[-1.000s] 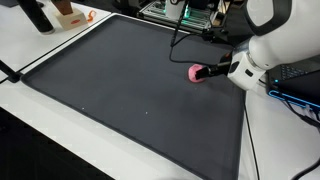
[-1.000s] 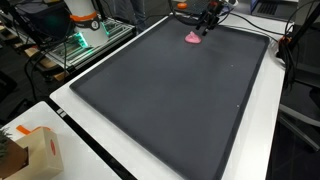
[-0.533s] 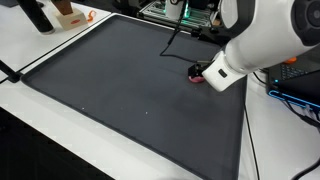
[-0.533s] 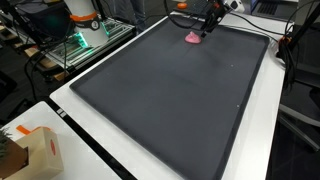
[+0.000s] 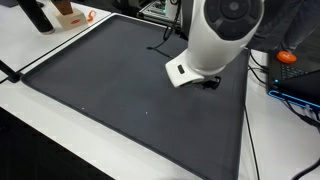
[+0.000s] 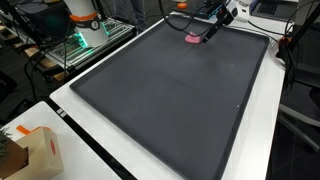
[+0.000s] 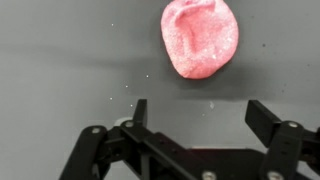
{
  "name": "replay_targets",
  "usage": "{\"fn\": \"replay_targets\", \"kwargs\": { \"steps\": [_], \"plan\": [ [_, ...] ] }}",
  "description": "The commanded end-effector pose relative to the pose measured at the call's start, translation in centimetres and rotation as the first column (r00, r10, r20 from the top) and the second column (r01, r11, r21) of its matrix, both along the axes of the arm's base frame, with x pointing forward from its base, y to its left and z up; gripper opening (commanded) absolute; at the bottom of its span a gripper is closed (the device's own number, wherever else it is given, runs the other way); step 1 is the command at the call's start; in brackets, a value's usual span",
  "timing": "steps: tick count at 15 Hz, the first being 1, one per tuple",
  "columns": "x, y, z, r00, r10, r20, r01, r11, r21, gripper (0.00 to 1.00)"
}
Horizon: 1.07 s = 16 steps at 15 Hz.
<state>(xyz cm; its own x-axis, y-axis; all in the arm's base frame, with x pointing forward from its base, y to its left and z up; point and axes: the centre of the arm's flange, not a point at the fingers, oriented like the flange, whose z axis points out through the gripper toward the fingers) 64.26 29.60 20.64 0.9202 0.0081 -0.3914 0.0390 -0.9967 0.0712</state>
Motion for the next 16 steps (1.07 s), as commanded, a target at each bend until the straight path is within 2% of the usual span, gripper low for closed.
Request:
{"fn": "replay_targets", "kwargs": {
  "steps": [1, 4, 8, 11, 16],
  "plan": [
    [-0.1, -3.4, 0.2, 0.98, -0.197, 0.007, 0.197, 0.98, 0.022, 1.0],
    [0.1, -5.9, 0.7, 0.937, -0.348, 0.008, 0.348, 0.937, 0.03, 1.0],
    [-1.2, -9.1, 0.8, 0.845, -0.535, -0.008, 0.535, 0.844, 0.036, 1.0],
    [-3.1, -11.4, 0.6, 0.754, -0.656, -0.043, 0.657, 0.753, 0.032, 1.0],
    [-6.7, -14.4, 0.4, 0.571, -0.813, -0.115, 0.82, 0.571, 0.038, 1.0]
  ]
}}
